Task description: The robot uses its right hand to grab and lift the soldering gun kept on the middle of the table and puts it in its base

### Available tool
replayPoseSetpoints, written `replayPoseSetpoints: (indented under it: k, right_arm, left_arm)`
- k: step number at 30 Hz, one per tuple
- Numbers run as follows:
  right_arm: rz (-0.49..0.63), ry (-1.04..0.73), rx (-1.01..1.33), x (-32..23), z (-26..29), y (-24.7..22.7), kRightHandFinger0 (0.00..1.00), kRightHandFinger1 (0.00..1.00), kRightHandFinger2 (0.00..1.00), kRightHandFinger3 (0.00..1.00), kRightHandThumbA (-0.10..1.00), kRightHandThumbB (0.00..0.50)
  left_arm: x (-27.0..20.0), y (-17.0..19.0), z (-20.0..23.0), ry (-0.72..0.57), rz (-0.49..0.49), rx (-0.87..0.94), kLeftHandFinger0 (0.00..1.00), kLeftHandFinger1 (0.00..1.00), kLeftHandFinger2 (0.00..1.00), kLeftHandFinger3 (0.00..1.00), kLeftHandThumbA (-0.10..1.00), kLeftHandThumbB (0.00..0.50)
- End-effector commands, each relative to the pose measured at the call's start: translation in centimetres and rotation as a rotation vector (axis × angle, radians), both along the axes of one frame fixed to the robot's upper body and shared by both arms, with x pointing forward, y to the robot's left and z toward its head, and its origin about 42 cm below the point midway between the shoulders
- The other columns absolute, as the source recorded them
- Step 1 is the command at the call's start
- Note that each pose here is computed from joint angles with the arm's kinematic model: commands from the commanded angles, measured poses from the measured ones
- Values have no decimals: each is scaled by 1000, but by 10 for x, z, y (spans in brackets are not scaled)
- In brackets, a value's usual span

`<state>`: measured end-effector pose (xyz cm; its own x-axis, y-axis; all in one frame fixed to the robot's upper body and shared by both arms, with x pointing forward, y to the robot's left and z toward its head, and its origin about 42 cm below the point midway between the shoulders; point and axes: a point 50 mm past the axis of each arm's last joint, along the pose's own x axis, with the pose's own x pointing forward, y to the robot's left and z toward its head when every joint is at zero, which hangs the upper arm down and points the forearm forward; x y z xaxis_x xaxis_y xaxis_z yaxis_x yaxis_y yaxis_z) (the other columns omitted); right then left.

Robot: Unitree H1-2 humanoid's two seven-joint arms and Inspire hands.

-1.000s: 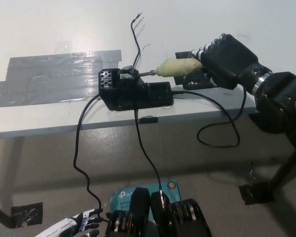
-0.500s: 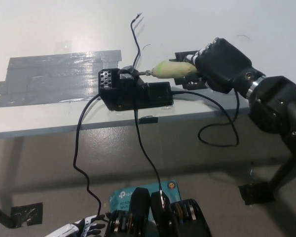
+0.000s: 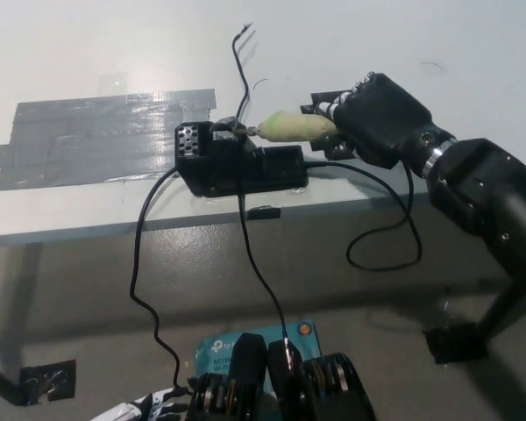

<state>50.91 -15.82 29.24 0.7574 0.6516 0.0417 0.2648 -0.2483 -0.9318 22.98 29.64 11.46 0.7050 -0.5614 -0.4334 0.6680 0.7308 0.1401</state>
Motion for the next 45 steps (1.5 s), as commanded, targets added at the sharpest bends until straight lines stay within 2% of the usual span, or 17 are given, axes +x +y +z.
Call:
replayPoseSetpoints:
  k: [1, 6, 12, 15, 16, 18, 20, 22, 24, 26, 28, 29, 33, 36, 40, 44, 45]
  right_arm:
    - [30, -109, -79, 16, 47, 4, 0, 32, 379, 124, -100, 26]
    - [51, -160, -104, 20, 81, 2, 0, 30, 392, 146, 45, 15]
    - [75, -171, -174, 30, 106, -1, 0, 0, 291, 231, -100, 267]
    - [123, -179, -185, 33, 104, -2, 0, 0, 210, 161, -100, 320]
    - [118, -177, -193, 34, 99, -2, 0, 0, 216, 210, 37, 230]
    - [113, -173, -202, 36, 95, -4, 0, 0, 219, 248, 82, 225]
    - [100, -131, -208, 40, 80, -5, 0, 7, 218, 341, 210, 135]
    - [105, -79, -208, 41, 58, -5, 0, 9, 254, 433, 44, 188]
    - [83, -49, -208, 39, 51, -5, 0, 0, 265, 475, 35, 202]
    - [120, -48, -202, 36, 39, -5, 0, 0, 238, 415, 2, 231]
    - [119, -43, -215, 35, 28, -5, 0, 0, 213, 423, 76, 154]
    - [124, -39, -225, 35, 21, -1, 0, 0, 196, 334, 88, 69]
    - [128, -47, -242, 37, 19, 4, 0, 9, 339, 192, 111, 5]
    - [108, -30, -245, 40, 27, 8, 0, 19, 371, 174, 53, 0]
    - [104, -107, -232, 43, 48, 19, 0, 0, 362, 294, 182, 0]
    - [122, -187, -231, 47, 71, 28, 0, 0, 332, 248, 256, 0]
    - [144, -201, -209, 48, 80, 32, 0, 0, 305, 170, 247, 35]
  left_arm:
    - [2, -3, 10, -24, -30, -7, 1000, 1000, 1000, 1000, 643, 143]
    - [5, -5, 11, -35, -44, -12, 1000, 1000, 1000, 1000, 666, 153]
    - [8, -7, 15, -36, -47, -10, 1000, 1000, 1000, 1000, 682, 169]
    - [10, -8, 16, -41, -51, -8, 1000, 1000, 1000, 1000, 699, 190]
    - [11, -8, 16, -50, -57, 1, 1000, 1000, 1000, 1000, 707, 177]
    - [12, -9, 16, -52, -60, 4, 1000, 1000, 1000, 1000, 710, 176]
    - [13, -10, 16, -64, -67, 9, 1000, 1000, 1000, 1000, 726, 190]
    - [12, -12, 15, -48, -56, 6, 1000, 1000, 1000, 1000, 726, 230]
    - [11, -13, 15, -43, -57, 3, 1000, 1000, 1000, 1000, 714, 216]
    - [12, -15, 15, -37, -66, -11, 1000, 1000, 1000, 1000, 709, 205]
    - [12, -17, 15, -25, -66, -14, 1000, 1000, 1000, 1000, 700, 208]
    - [12, -19, 14, -15, -56, -28, 1000, 1000, 1000, 1000, 685, 218]
    - [13, -21, 15, -23, -65, -25, 1000, 1000, 1000, 1000, 688, 212]
    - [14, -23, 16, -38, -76, -11, 1000, 1000, 1000, 1000, 698, 200]
    - [15, -25, 18, -57, -94, -9, 1000, 1000, 1000, 1000, 716, 194]
    - [18, -26, 20, -58, -92, -13, 1000, 1000, 1000, 1000, 708, 192]
    - [18, -26, 19, -60, -94, -18, 1000, 1000, 1000, 1000, 702, 185]
